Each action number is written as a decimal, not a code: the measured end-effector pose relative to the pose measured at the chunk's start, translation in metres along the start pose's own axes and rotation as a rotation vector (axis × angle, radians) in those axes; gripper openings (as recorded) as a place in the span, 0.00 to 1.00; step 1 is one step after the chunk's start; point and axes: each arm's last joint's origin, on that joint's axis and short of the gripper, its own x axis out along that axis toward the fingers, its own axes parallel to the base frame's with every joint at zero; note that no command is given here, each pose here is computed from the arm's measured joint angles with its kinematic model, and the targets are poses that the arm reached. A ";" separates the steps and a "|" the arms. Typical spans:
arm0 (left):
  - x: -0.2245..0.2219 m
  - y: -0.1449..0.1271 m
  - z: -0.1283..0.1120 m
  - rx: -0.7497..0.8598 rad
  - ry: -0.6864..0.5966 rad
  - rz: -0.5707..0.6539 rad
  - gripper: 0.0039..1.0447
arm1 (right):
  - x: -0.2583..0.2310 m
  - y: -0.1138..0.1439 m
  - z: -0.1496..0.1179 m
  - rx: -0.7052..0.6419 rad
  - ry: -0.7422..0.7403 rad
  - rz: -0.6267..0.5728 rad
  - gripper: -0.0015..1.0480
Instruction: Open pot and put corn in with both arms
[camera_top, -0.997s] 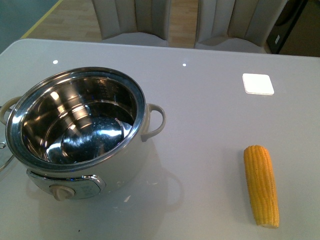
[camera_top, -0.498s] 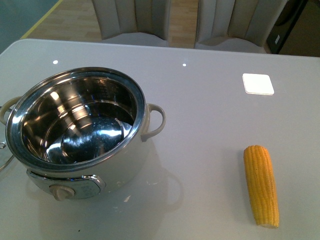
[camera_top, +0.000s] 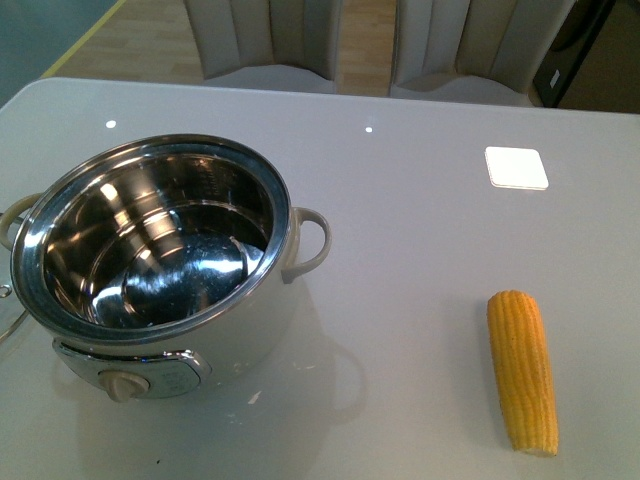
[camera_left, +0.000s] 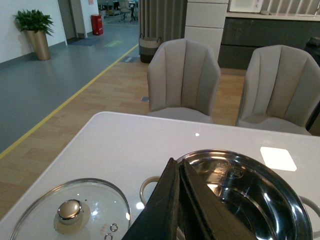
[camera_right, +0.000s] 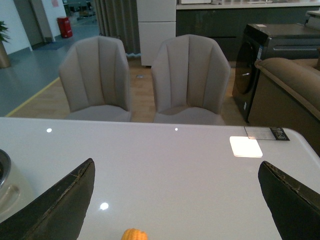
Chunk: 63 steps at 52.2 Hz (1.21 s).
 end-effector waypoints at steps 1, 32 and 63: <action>0.000 0.000 0.000 0.000 -0.004 0.000 0.03 | 0.000 0.000 0.000 0.000 0.000 0.000 0.91; -0.001 0.000 0.000 0.000 -0.008 0.000 0.84 | 0.000 0.000 0.000 0.000 0.000 0.000 0.91; -0.001 0.000 0.000 0.002 -0.008 0.000 0.93 | 0.099 0.017 -0.032 0.304 0.700 -0.036 0.91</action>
